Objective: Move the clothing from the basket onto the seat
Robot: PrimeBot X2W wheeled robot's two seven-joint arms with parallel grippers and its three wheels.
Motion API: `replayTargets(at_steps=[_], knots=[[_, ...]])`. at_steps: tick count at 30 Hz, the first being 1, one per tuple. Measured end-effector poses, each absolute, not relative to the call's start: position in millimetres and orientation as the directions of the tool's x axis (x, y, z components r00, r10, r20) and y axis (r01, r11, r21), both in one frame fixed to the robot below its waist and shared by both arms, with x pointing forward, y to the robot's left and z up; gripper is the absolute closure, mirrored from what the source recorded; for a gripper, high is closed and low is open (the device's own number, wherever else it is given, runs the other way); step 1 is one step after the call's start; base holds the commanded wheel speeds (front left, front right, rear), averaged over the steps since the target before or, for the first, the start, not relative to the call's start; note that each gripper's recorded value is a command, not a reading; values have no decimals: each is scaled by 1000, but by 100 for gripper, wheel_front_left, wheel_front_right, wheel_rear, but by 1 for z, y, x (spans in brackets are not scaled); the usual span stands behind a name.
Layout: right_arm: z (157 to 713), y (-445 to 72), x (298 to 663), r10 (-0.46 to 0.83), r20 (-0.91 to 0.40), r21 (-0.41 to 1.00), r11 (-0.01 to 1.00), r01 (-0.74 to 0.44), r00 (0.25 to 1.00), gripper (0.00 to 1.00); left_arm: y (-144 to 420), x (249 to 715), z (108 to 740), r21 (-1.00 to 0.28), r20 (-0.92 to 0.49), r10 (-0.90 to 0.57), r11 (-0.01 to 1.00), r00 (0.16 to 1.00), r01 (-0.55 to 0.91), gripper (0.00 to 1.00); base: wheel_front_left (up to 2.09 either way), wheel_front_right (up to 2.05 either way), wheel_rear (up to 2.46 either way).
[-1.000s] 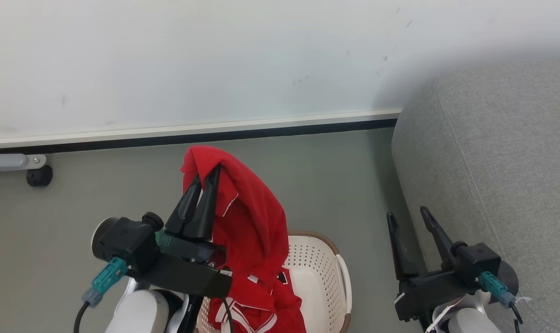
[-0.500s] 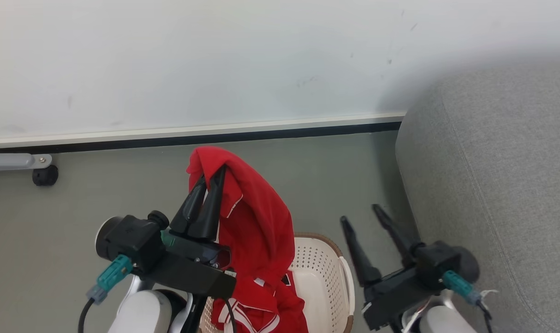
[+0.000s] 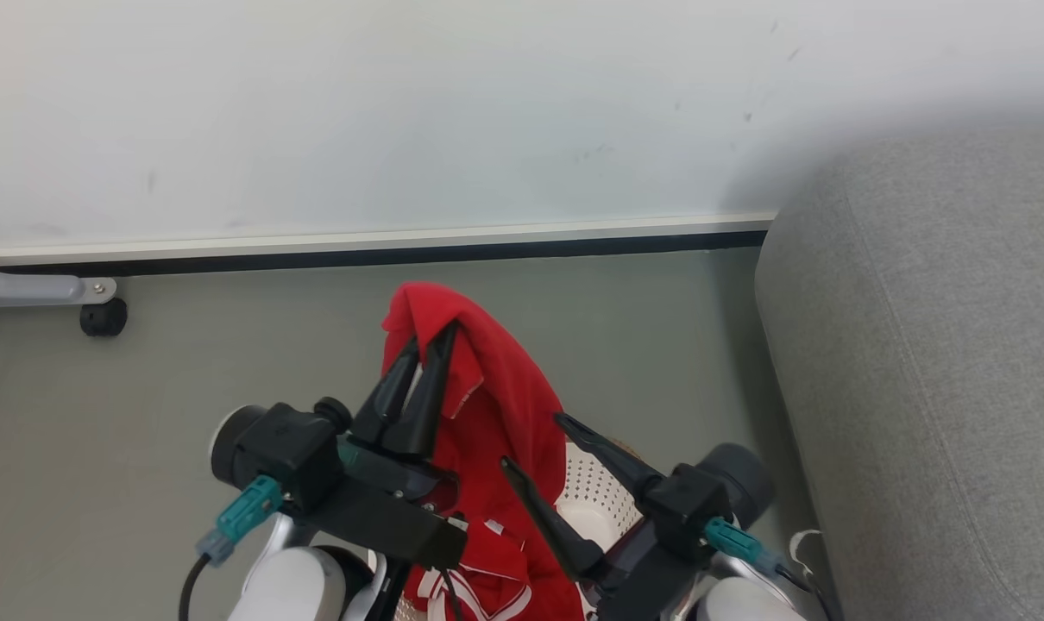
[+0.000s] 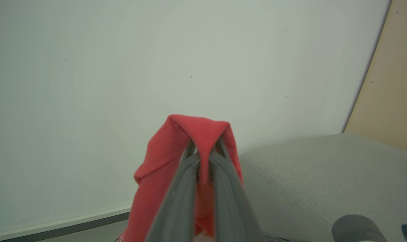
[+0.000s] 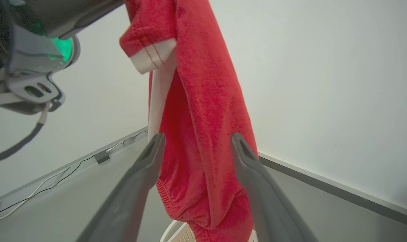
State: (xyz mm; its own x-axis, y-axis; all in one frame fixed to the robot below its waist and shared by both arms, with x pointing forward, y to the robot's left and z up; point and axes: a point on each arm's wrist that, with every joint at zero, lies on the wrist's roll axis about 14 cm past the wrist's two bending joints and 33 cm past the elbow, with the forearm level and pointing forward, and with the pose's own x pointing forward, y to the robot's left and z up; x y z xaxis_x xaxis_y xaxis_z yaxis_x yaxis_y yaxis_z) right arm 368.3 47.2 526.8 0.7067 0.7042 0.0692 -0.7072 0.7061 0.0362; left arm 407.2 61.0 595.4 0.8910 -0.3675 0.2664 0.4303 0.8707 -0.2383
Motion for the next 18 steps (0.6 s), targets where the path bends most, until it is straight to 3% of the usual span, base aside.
replayTargets(at_steps=[13, 15, 18], knots=[[533, 74, 385, 777, 33, -69, 630, -774, 629, 0, 53, 402, 591, -240, 246, -397, 859, 884, 452, 100, 0, 0, 0], [536, 80, 385, 789, 38, -64, 615, -786, 614, 100, 52, 402, 590, -241, 243, -398, 859, 885, 452, 100, 0, 0, 0], [537, 85, 386, 797, 36, -60, 603, -795, 602, 100, 52, 401, 589, -242, 239, -400, 858, 885, 454, 100, 0, 0, 0]])
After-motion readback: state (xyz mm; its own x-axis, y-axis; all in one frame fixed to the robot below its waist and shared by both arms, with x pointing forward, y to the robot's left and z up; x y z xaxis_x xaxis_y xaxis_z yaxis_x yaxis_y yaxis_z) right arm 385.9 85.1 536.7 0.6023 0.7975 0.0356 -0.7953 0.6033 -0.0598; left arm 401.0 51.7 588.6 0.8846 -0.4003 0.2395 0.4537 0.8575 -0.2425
